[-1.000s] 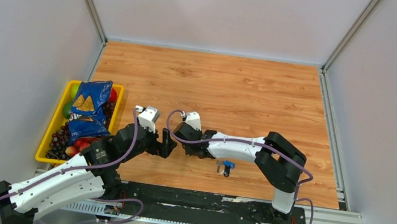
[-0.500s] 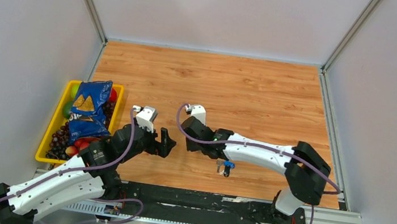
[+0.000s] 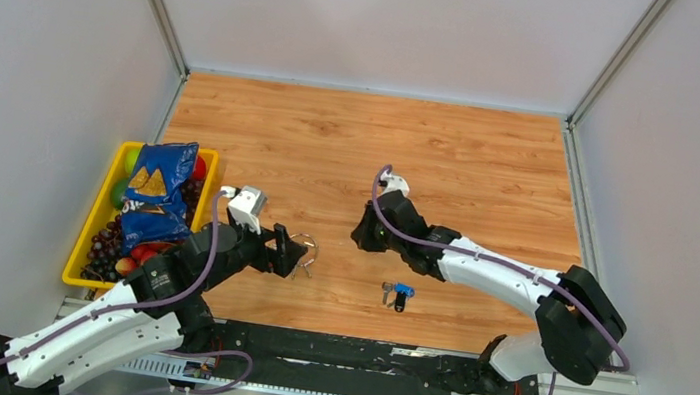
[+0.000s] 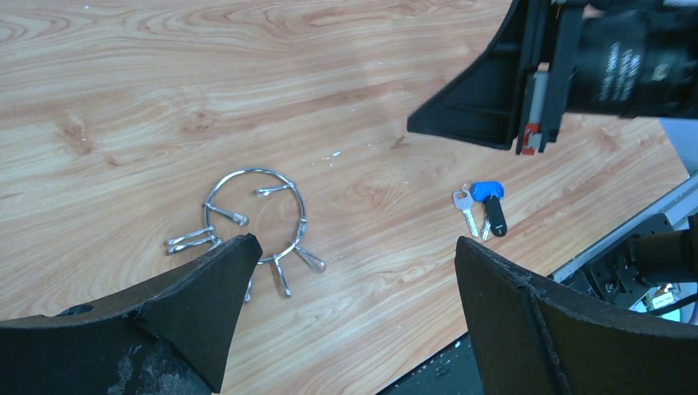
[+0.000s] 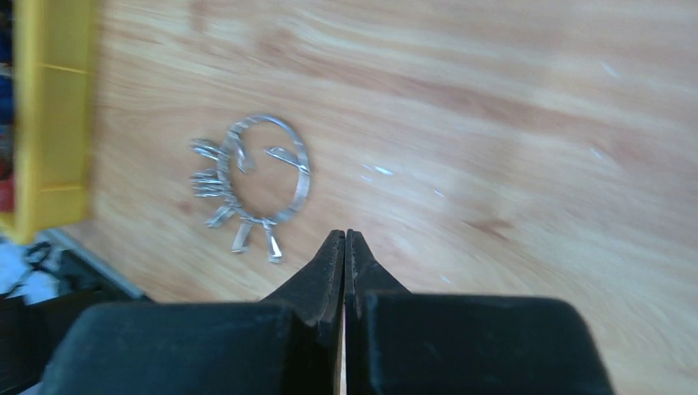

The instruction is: Put the keys on the keyring

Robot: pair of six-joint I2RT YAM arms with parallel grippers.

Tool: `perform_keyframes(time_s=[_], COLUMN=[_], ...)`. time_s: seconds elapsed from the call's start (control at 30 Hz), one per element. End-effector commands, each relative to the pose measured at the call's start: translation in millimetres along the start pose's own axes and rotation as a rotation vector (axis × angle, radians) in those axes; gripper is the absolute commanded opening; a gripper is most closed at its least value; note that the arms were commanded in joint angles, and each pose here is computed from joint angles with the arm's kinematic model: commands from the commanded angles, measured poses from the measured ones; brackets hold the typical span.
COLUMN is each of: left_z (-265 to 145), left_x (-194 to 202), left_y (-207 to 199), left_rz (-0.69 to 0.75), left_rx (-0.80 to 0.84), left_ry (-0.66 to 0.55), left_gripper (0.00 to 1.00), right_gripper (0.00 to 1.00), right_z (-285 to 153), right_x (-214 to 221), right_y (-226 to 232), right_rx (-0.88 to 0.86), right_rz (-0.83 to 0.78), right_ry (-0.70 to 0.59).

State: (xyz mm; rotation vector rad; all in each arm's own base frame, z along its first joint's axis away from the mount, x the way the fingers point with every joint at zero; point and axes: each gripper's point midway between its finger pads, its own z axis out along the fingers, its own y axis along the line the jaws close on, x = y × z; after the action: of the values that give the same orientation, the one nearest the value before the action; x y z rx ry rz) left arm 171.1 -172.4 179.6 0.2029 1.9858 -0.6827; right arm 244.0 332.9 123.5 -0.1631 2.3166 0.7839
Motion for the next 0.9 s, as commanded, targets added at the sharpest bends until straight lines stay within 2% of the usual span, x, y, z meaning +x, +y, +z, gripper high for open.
perform_keyframes(time_s=[0.0, 0.1, 0.2, 0.27, 0.37, 0.43, 0.5, 0.6, 0.63, 0.67, 0.7, 0.73, 0.87], left_z=[0, 2, 5, 7, 13, 18, 22, 31, 33, 36, 38, 41, 52], left_x=[-2, -1, -3, -6, -1, 2, 4, 8, 8, 10, 9, 12, 15], left_y=[0, 0, 1, 9, 28, 39, 47, 58, 59, 63, 65, 72, 96], left_rz=[-0.018, -0.019, -0.027, -0.043, -0.043, -0.036, -0.03, -0.015, -0.016, -0.013, -0.019, -0.021, -0.065], left_rx=[-0.005, -0.011, -0.022, -0.076, -0.198, -0.272, -0.332, -0.41, -0.42, -0.445, -0.453, -0.479, -0.545], left_ry=[-0.009, -0.004, -0.011, -0.022, -0.007, 0.002, 0.011, 0.027, 0.028, 0.036, 0.031, 0.04, 0.045], left_gripper=[1.0, 1.0, 1.0, 1.0, 1.0, 0.99, 0.9, 0.67, 0.61, 0.49, 0.43, 0.31, 0.05], right_gripper=[0.0, 0.0, 0.15, 0.21, 0.23, 0.21, 0.15, 0.01, 0.0, 0.0, 0.0, 0.0, 0.0], right_z=[-7, -13, -16, -14, -9, -8, -7, -2, 0, 3, 6, 9, 22], right_x=[17, 17, 19, 24, 33, 36, 39, 42, 43, 44, 43, 43, 42], right_y=[-26, -23, -7, 5, 16, 20, 23, 33, 36, 39, 42, 43, 54], right_rx=[0.049, 0.03, -0.01, -0.03, -0.035, -0.034, -0.038, -0.052, -0.057, -0.059, -0.06, -0.058, -0.081], right_rz=[0.076, 0.055, 0.005, -0.025, -0.058, -0.076, -0.093, -0.118, -0.125, -0.128, -0.132, -0.136, -0.133], right_ry=[0.006, 0.009, 0.015, 0.03, 0.049, 0.051, 0.059, 0.07, 0.075, 0.079, 0.078, 0.078, 0.071])
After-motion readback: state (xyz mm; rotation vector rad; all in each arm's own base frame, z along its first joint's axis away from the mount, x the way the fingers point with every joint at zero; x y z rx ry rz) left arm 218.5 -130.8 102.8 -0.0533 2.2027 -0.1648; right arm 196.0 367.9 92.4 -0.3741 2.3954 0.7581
